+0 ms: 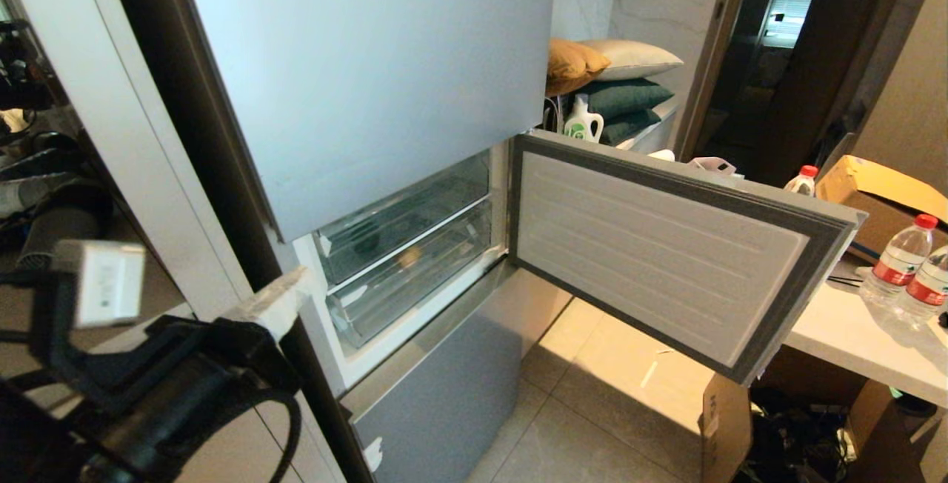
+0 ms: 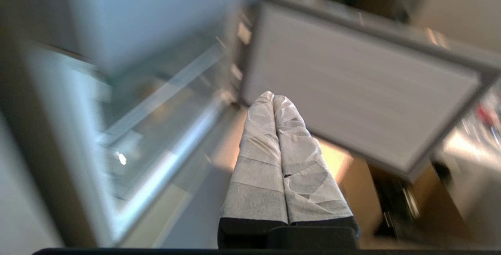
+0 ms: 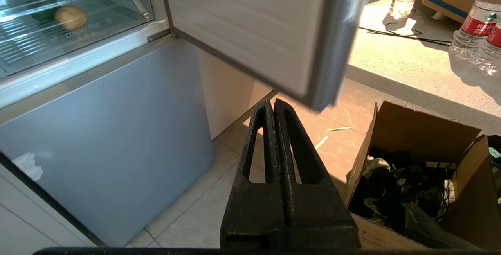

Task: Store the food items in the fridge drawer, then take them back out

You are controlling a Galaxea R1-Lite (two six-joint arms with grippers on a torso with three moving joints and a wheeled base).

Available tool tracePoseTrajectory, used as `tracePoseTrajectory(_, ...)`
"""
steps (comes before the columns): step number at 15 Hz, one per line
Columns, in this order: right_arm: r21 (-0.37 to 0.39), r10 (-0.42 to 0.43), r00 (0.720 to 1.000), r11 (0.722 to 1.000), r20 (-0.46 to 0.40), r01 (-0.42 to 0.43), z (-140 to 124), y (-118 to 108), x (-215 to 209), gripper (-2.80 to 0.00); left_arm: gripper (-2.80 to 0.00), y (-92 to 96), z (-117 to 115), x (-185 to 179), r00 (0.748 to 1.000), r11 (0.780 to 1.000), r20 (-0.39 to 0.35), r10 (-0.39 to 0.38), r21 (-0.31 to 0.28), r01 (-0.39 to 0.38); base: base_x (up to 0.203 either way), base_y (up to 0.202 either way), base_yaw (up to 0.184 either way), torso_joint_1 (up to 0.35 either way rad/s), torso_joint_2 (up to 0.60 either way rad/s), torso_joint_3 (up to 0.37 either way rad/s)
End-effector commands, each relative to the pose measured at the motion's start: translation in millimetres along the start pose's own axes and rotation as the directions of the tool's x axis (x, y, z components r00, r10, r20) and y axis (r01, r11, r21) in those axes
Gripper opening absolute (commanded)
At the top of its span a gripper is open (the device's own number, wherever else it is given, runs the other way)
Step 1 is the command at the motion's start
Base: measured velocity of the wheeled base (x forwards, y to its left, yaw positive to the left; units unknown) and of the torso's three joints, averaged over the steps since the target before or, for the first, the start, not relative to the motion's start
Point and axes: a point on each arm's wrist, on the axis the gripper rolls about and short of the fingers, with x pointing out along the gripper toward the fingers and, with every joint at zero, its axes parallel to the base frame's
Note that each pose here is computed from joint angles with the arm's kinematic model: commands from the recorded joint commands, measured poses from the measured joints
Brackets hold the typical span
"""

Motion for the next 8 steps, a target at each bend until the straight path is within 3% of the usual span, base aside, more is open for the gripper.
tracePoseTrajectory(1,0.001,0.0,1.0,1.0,-0.002,0.0,0,0,0,-2.8,-2.8,17.2,37,-35,0.981,0.991,0.149,0.125,-0.056,-0.118,0.0,0.0,0.0,0.0,0.0,0.0)
tracePoseTrajectory(3,0.001,0.0,1.0,1.0,-0.002,0.0,0,0,0,-2.8,-2.8,39.0,47,-55,0.943,0.958,0.169,0.288,-0.04,-0.285,0.0,0.0,0.0,0.0,0.0,0.0)
tracePoseTrajectory(5,0.001,0.0,1.0,1.0,-0.002,0.0,0,0,0,-2.8,-2.8,61.7,52,-81,0.853,0.868,0.183,0.489,-0.001,-0.497,0.0,0.0,0.0,0.0,0.0,0.0)
tracePoseTrajectory(6,0.001,0.0,1.0,1.0,-0.002,0.0,0,0,0,-2.8,-2.8,66.5,53,-98,0.816,0.829,0.187,0.547,0.018,-0.559,0.0,0.0,0.0,0.0,0.0,0.0)
tracePoseTrajectory(7,0.001,0.0,1.0,1.0,-0.002,0.0,0,0,0,-2.8,-2.8,67.2,51,-112,0.804,0.812,0.175,0.568,0.043,-0.583,0.0,0.0,0.0,0.0,0.0,0.0)
tracePoseTrajectory(8,0.001,0.0,1.0,1.0,-0.002,0.0,0,0,0,-2.8,-2.8,66.0,44,-127,0.81,0.808,0.131,0.572,0.082,-0.583,0.0,0.0,0.0,0.0,0.0,0.0)
